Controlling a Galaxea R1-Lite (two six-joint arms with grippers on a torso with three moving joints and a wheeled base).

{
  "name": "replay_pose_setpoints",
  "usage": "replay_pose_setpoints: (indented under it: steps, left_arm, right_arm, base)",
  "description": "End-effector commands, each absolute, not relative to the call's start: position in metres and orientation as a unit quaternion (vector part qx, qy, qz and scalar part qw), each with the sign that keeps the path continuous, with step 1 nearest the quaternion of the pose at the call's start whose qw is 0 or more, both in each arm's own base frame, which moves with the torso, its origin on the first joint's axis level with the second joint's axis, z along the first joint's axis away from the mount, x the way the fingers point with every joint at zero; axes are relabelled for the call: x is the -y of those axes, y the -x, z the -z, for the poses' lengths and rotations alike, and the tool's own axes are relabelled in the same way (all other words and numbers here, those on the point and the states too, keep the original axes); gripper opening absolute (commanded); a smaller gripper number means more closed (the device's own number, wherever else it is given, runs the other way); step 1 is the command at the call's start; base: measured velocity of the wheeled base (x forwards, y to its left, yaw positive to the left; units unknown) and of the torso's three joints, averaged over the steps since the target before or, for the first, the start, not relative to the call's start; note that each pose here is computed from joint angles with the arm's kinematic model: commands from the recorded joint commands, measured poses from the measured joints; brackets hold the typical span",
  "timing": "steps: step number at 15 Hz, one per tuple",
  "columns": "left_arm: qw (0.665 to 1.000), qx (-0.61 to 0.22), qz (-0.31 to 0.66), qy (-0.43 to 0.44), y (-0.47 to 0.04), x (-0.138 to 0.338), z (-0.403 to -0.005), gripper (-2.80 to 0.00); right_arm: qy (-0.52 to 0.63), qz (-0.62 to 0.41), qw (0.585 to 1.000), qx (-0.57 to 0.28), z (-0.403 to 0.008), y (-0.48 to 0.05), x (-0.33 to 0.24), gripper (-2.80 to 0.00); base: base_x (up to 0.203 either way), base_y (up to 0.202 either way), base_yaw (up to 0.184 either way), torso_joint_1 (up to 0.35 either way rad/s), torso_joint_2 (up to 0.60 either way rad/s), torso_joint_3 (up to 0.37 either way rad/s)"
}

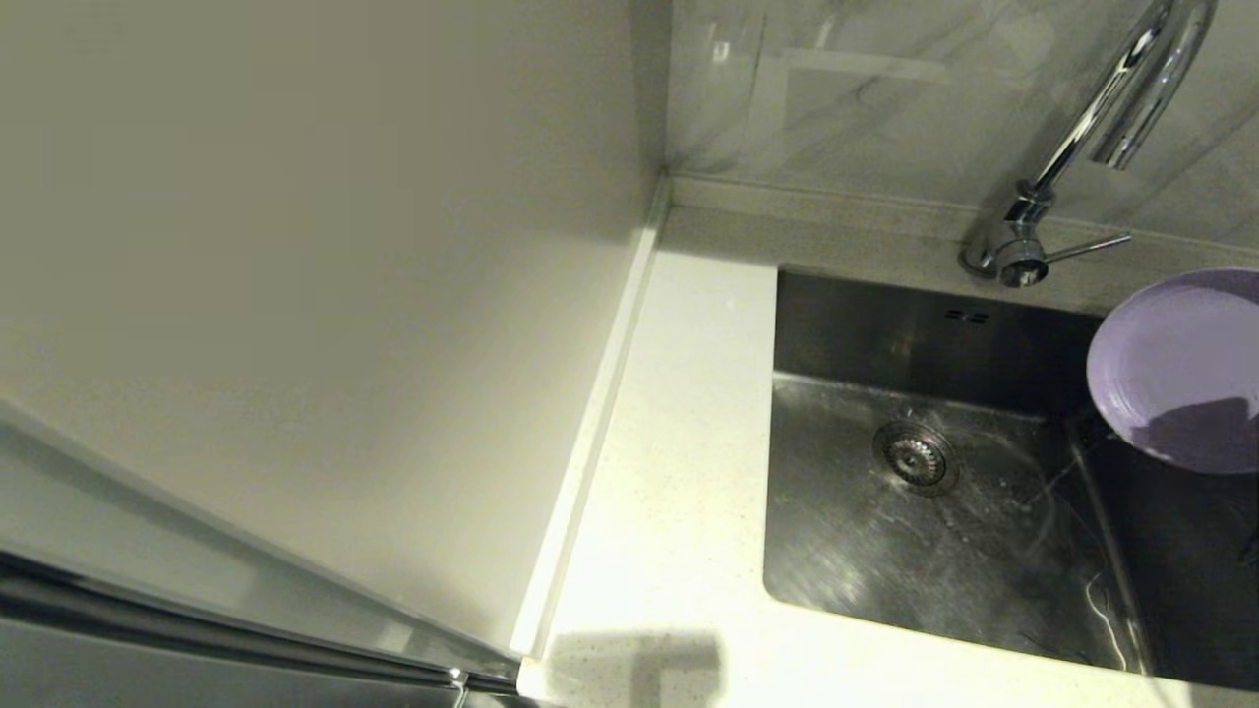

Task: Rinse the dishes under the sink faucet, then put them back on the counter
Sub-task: Put a plate back to the table from the sink

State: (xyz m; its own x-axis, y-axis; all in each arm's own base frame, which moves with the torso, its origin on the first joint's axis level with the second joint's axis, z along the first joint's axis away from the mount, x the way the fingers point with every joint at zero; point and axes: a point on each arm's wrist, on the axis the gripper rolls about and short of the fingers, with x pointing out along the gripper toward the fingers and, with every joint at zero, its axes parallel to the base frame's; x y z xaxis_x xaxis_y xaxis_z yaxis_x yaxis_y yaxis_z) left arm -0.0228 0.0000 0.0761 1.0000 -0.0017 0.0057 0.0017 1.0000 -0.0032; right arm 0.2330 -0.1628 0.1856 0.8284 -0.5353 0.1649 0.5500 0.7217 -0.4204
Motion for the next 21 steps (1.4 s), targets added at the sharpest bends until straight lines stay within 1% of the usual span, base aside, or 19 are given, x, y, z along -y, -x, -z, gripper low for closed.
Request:
replay_pose_setpoints:
  steps: [1, 4, 7, 8, 11, 14, 15, 17, 21]
  left_arm:
    - [1.0, 0.002, 0.001, 0.002, 0.023, 0.0, -0.075, -2.8]
    - [1.0, 0.002, 0.001, 0.002, 0.023, 0.0, -0.075, -2.8]
    - [1.0, 0.002, 0.001, 0.002, 0.023, 0.0, -0.076, -2.8]
    - [1.0, 0.002, 0.001, 0.002, 0.023, 0.0, -0.076, -2.8]
    - [1.0, 0.002, 0.001, 0.002, 0.023, 0.0, -0.075, -2.8]
    - [1.0, 0.002, 0.001, 0.002, 0.023, 0.0, -0.075, -2.8]
    - [1.0, 0.002, 0.001, 0.002, 0.023, 0.0, -0.075, -2.8]
    - [1.0, 0.002, 0.001, 0.002, 0.023, 0.0, -0.075, -2.8]
    - [1.0, 0.002, 0.001, 0.002, 0.023, 0.0, -0.075, -2.8]
  right_arm:
    - [0.246, 0.312, 0.916, 0.055, -0.193, -0.223, 0.161, -2.8]
    - [0.244, 0.336, 0.907, 0.071, -0.199, -0.208, 0.152, -2.8]
    - [0.225, 0.341, 0.91, 0.063, -0.2, -0.186, 0.138, -2.8]
    - [0.206, 0.343, 0.915, 0.051, -0.202, -0.178, 0.133, -2.8]
    - [0.119, 0.345, 0.931, -0.023, -0.205, -0.147, 0.118, -2.8]
    - [0.012, 0.365, 0.927, -0.09, -0.207, -0.098, 0.088, -2.8]
    - [-0.021, 0.381, 0.918, -0.109, -0.205, -0.08, 0.077, -2.8]
    - [-0.069, 0.447, 0.885, -0.106, -0.201, -0.053, 0.067, -2.8]
    - [-0.082, 0.571, 0.814, -0.07, -0.21, -0.038, 0.085, -2.8]
  base:
    - [0.0, 0.0, 0.0, 0.0, 0.0, 0.0]
    - [0.0, 0.0, 0.0, 0.0, 0.0, 0.0]
    - [0.0, 0.0, 0.0, 0.0, 0.0, 0.0]
    - [0.0, 0.0, 0.0, 0.0, 0.0, 0.0]
    - [0.0, 0.0, 0.0, 0.0, 0.0, 0.0]
    - [0.0, 0.0, 0.0, 0.0, 0.0, 0.0]
    - [0.0, 0.0, 0.0, 0.0, 0.0, 0.0]
    - [0.0, 0.0, 0.0, 0.0, 0.0, 0.0]
    - [0.0, 0.0, 0.0, 0.0, 0.0, 0.0]
